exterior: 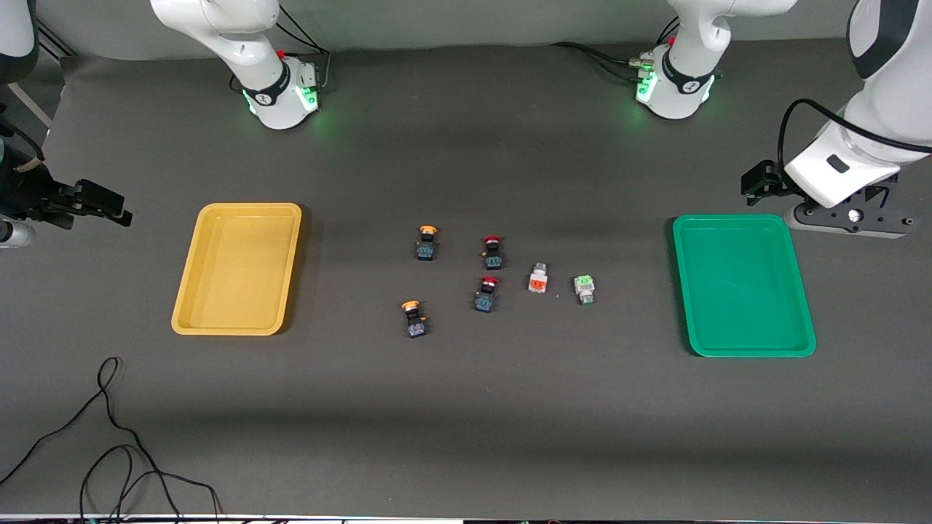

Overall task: Place green and yellow buttons in trays
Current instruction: 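Raise both grippers from rest toward the buttons between the trays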

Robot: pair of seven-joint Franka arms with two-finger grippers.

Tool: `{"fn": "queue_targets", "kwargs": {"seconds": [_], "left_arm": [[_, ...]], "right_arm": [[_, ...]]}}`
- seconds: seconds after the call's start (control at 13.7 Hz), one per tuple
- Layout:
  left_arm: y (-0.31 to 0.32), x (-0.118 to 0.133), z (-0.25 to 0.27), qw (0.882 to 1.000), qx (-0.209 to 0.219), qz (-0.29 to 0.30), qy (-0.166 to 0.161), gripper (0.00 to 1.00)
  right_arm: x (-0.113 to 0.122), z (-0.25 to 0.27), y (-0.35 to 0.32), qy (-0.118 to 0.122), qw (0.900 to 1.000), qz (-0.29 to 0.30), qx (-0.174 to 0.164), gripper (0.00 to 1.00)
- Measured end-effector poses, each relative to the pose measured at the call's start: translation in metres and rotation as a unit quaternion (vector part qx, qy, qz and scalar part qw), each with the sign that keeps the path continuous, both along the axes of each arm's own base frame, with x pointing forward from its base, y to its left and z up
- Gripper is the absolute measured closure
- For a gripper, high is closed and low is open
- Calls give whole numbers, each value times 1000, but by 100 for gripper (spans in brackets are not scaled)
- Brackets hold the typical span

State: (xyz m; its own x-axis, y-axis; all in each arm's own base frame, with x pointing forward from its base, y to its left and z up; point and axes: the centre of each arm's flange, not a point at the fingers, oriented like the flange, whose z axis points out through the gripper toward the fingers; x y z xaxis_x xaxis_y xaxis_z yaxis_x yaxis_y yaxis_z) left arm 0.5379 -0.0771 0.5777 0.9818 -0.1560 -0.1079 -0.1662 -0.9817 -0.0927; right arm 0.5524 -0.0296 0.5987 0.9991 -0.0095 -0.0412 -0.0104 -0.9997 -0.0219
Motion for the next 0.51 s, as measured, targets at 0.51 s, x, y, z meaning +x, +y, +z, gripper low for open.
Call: {"fn": "queue_targets", "kwargs": {"seconds": [0.51], "left_arm": [[1,1,-1,1000,0,1,1,0]], "right_arm": [[0,0,0,1,1000,0,0,0]]}}
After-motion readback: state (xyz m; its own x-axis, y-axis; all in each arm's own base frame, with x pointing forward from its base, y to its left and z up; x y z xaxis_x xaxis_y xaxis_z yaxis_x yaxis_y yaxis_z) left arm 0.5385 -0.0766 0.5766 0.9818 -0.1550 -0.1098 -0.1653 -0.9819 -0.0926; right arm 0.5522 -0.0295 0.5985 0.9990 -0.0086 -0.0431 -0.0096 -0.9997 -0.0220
